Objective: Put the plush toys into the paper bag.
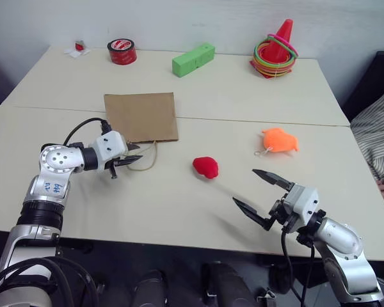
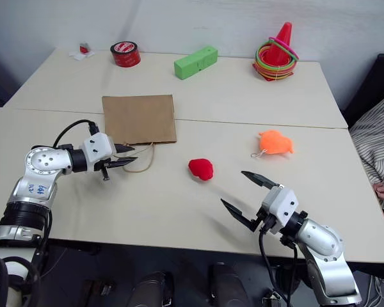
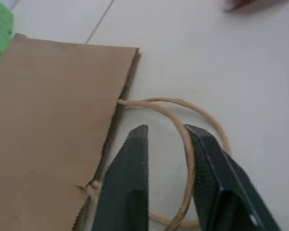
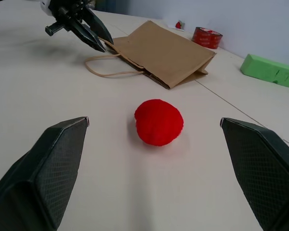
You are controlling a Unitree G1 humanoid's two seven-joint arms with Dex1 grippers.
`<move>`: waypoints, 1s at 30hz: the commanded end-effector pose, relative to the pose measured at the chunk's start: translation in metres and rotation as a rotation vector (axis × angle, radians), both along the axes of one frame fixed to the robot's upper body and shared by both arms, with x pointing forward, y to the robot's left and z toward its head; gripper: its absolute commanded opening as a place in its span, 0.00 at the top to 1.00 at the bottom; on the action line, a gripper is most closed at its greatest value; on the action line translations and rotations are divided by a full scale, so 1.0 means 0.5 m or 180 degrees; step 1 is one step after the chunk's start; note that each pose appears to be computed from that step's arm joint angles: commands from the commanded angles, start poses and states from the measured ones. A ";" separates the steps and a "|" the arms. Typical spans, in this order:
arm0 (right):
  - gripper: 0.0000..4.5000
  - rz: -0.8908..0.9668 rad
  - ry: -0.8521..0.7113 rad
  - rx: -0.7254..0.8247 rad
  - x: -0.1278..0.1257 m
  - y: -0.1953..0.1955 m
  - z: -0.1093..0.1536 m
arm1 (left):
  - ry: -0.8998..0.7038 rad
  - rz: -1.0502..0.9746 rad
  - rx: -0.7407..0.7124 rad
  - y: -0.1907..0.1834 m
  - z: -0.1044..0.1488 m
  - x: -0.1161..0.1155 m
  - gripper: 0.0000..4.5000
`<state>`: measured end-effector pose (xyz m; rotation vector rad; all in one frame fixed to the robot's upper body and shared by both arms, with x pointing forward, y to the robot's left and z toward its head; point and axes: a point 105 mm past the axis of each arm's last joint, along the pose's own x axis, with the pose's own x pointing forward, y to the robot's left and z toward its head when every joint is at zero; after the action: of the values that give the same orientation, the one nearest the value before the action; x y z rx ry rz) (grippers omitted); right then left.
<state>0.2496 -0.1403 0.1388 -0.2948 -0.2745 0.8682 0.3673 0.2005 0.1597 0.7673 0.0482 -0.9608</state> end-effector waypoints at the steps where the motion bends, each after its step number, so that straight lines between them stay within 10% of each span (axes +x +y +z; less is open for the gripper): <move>1: 0.21 0.0193 -0.0054 0.0054 -0.004 0.021 0.020 | -0.0094 -0.0264 -0.0142 -0.017 0.061 -0.017 1.00; 11: 0.99 0.0970 -0.0067 -0.0060 0.063 0.197 0.051 | 0.0216 -0.0670 -0.1196 -0.033 0.208 -0.093 1.00; 30: 0.99 0.0153 -0.0030 -0.0290 0.234 0.413 0.045 | 0.1494 -0.0486 -0.2077 -0.051 0.258 -0.192 1.00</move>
<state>0.3613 0.0644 0.1478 -0.3743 -0.1987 0.9740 0.2833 0.1744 0.2786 -0.0715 0.0894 -1.1826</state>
